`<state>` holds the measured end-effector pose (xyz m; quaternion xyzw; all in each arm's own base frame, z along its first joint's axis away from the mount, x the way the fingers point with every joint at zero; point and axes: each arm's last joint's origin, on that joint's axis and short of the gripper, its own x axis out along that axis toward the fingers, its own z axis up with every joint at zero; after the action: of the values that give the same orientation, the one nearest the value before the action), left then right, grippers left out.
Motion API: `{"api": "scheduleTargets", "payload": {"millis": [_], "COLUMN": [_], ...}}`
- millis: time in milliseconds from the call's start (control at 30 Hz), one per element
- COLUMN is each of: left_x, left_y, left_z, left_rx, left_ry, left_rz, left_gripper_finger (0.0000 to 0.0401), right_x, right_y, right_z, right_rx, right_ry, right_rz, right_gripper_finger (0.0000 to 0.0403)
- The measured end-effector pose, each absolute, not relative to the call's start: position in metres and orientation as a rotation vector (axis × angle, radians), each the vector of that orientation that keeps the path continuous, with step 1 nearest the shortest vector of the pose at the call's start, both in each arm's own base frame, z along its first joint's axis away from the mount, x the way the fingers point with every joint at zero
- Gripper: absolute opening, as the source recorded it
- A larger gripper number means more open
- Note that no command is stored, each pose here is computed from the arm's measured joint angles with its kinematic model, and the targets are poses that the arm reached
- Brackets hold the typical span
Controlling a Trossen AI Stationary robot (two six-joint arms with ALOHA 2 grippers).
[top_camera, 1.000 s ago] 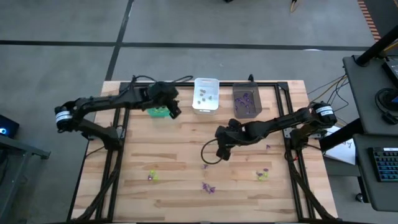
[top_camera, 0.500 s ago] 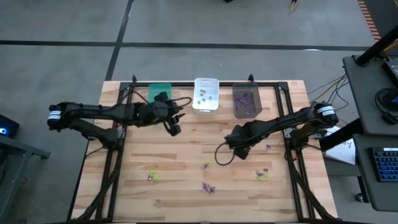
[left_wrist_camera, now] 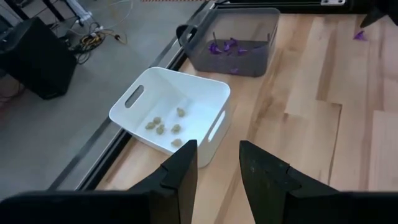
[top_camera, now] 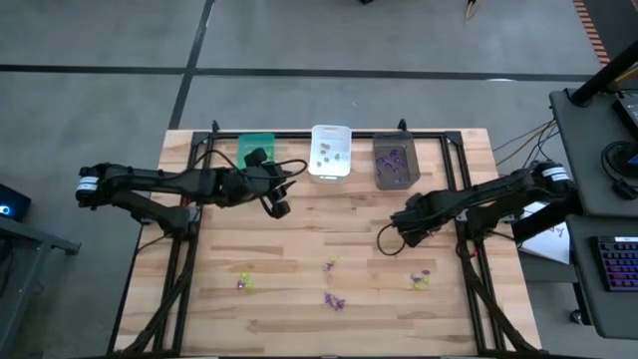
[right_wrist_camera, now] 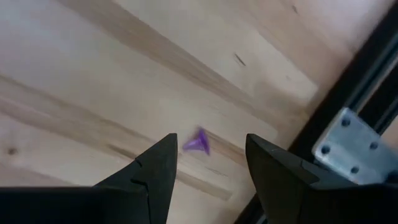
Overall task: Sort Halloween decoration
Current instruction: Put the purple witch hat toy into the gray bin
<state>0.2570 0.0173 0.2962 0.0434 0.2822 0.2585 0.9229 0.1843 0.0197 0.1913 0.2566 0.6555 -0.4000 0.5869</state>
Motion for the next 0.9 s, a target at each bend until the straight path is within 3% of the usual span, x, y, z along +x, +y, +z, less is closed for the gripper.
{"api": "scheduleTargets", "payload": {"millis": [267, 900], "left_x": [0.261, 0.268], "left_y": [0.017, 0.018], "left_z": [0.290, 0.282], "left_rx": [0.092, 0.086], "left_ry": [0.600, 0.630], "left_rz": [0.531, 0.538], "left_gripper_finger": [0.0103, 0.0103], "right_x": [0.165, 0.172], "right_y": [0.019, 0.021], "right_z": [0.178, 0.145], "right_rx": [0.727, 0.742], "right_ry": [1.483, 1.559], "right_rz": [-0.988, -0.927], "right_gripper_finger": [0.0182, 0.0134]}}
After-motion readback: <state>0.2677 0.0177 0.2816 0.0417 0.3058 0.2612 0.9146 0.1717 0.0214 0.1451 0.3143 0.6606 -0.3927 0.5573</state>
